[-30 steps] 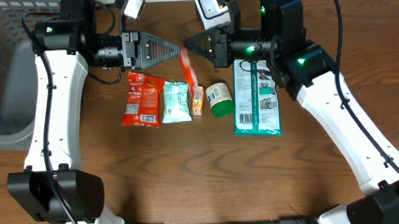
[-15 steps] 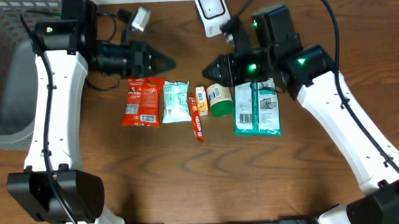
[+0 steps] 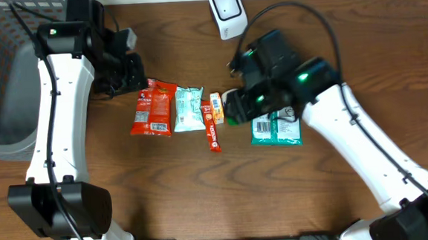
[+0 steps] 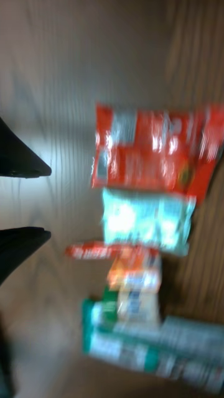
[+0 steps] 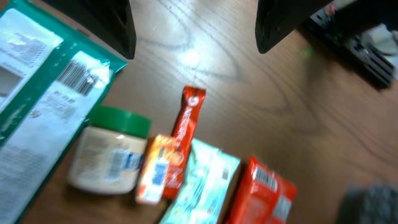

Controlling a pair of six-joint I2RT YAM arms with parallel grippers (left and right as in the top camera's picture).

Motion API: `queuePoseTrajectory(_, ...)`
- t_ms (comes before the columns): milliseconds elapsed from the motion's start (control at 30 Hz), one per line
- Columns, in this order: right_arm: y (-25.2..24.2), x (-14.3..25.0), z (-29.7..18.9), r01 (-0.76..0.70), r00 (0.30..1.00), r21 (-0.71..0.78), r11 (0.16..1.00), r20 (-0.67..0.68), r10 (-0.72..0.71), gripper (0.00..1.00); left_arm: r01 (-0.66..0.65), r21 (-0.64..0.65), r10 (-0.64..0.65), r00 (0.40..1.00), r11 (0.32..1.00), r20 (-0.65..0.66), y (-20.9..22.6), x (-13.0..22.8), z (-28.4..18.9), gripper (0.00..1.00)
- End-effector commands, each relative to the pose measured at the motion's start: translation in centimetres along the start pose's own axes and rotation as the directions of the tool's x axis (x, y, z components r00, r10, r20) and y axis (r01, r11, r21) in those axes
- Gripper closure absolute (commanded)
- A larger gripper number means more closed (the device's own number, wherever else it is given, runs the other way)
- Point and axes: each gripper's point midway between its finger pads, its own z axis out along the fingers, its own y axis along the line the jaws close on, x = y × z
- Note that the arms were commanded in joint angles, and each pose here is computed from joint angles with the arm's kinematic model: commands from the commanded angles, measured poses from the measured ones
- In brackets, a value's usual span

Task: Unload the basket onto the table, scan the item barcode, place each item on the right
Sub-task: 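Carry the Nescafe stick with the right gripper down toward the glove pack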

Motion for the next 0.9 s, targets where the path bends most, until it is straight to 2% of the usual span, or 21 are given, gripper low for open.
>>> queuePoseTrajectory(0,0.6,2.4,2.5,0.004,0.999,0.125,0.992,-0.053,0.003,0.43,0.145,-0.233,-0.133,0.989,0.962,0.067,4.2,-0.7,-0.4,0.71)
queuePoseTrajectory(67,0.9,3.4,3.7,0.000,0.998,0.193,0.981,-0.057,0.011,0.44,0.177,-0.255,-0.158,0.983,0.951,0.094,4.7,-1.1,-0.6,0.69)
queuePoseTrajectory(167,1.7,4.9,6.1,0.017,0.998,0.270,0.963,-0.059,-0.001,0.44,0.180,-0.248,-0.155,0.981,0.952,0.119,4.6,-1.7,-0.6,0.60)
queuePoseTrajectory(200,1.9,5.4,7.0,0.025,0.998,0.296,0.955,-0.058,-0.008,0.44,0.180,-0.246,-0.152,0.980,0.952,0.128,4.6,-2.0,-0.6,0.50)
queuePoseTrajectory(233,2.0,5.7,7.7,0.031,0.998,0.319,0.947,-0.056,-0.014,0.44,0.179,-0.243,-0.149,0.979,0.953,0.137,4.6,-2.2,-0.6,0.34)
queuePoseTrajectory(267,2.1,6.0,9.0,0.045,0.998,0.373,0.927,-0.049,-0.029,0.44,0.179,-0.242,-0.149,0.979,0.953,0.140,4.6,-2.3,-0.6,0.32)
queuePoseTrajectory(500,1.3,5.3,13.6,0.118,0.990,0.546,0.829,0.006,-0.144,0.45,0.179,-0.245,-0.151,0.980,0.953,0.130,4.6,-2.0,-0.6,0.29)
queuePoseTrajectory(867,-0.4,5.2,17.7,0.073,0.994,0.572,0.817,0.022,-0.104,0.54,0.179,-0.246,-0.151,0.980,0.953,0.128,4.6,-2.0,-0.6,0.28)
